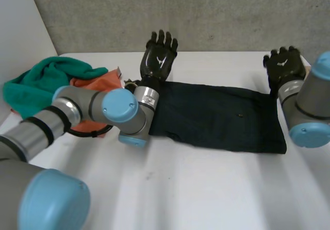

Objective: Fold the laundry.

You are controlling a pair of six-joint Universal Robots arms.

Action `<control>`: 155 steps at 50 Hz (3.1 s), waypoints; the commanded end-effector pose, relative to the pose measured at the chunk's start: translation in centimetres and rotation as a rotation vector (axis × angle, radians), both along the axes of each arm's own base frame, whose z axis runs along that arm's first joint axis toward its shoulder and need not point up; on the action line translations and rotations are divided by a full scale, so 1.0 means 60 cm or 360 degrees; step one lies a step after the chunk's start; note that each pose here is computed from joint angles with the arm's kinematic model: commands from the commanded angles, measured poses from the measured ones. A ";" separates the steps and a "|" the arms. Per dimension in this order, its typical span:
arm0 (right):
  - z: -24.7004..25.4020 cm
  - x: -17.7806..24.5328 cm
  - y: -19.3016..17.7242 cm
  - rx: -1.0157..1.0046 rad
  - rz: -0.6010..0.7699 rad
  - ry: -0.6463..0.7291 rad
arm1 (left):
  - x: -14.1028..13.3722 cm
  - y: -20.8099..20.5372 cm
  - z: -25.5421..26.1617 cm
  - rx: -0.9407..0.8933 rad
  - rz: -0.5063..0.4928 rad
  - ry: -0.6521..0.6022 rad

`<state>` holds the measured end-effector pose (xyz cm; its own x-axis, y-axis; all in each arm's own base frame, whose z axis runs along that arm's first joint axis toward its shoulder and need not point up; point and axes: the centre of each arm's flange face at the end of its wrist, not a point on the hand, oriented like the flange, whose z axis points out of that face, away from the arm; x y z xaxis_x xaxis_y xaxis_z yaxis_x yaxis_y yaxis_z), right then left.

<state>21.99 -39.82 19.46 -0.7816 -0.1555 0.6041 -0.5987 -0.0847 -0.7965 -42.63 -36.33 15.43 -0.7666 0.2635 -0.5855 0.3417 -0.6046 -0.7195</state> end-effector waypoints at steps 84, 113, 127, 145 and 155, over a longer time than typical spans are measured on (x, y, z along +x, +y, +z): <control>0.000 0.224 0.265 0.0151 0.1454 0.0176 | 0.167 0.157 0.128 0.0440 -0.0053 0.0282; 0.043 0.017 0.135 0.0646 0.0307 -0.0810 | -0.048 0.191 0.029 0.0721 -0.0473 0.0019; -0.028 0.040 0.105 0.0845 0.0316 -0.0760 | -0.010 0.164 -0.044 0.1040 -0.0132 -0.0220; -0.117 0.083 0.090 0.0938 0.0367 -0.0441 | 0.033 0.172 -0.065 0.1097 0.0009 -0.0476; -0.058 0.080 0.094 0.0795 0.0390 -0.0397 | 0.025 0.167 -0.015 0.0989 -0.0029 -0.0361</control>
